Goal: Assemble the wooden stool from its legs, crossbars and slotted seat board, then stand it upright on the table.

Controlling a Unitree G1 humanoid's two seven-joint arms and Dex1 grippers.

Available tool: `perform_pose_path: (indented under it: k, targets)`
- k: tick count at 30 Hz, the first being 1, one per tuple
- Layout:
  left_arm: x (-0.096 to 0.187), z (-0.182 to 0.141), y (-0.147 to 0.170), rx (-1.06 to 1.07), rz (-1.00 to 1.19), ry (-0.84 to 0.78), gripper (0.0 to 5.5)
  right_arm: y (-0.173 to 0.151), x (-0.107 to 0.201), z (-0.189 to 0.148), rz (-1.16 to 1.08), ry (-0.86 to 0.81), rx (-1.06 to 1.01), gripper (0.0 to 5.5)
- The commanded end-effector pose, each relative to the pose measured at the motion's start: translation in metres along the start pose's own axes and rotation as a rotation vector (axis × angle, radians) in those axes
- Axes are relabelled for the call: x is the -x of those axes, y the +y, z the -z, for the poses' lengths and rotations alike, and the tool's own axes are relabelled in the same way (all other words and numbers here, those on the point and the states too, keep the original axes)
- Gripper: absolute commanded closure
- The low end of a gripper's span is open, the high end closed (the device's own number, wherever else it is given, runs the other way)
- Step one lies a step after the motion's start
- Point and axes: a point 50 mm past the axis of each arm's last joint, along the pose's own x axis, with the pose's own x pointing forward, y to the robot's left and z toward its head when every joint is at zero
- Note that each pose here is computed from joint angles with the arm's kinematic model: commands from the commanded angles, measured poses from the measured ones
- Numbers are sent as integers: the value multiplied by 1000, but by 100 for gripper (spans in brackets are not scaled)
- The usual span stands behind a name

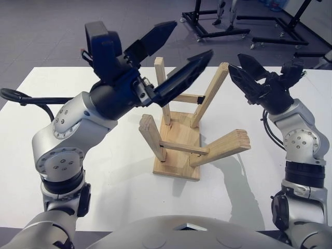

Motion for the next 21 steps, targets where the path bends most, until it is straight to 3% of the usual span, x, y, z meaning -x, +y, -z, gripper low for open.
perform_pose_path:
  k: [1,5,10,13,17,21]
  targets:
    - [1,-13,-7,-14,3,6,85,-4,-11,-8,-37,19,20,112]
    - [14,-5,-9,35,-44,73,85,-4,-14,-6,-57,27,9,112]
    - [14,78,-14,325,-51,284,85,-1,-17,-5,-103,69,-4,112]
    - [16,111,-13,393,-71,345,85,1,-26,-13,-140,58,6,112]
    - [23,111,-5,373,-101,326,85,8,-33,-17,-170,34,9,112]
    - [21,86,2,296,-107,230,85,9,-34,-15,-164,16,6,112]
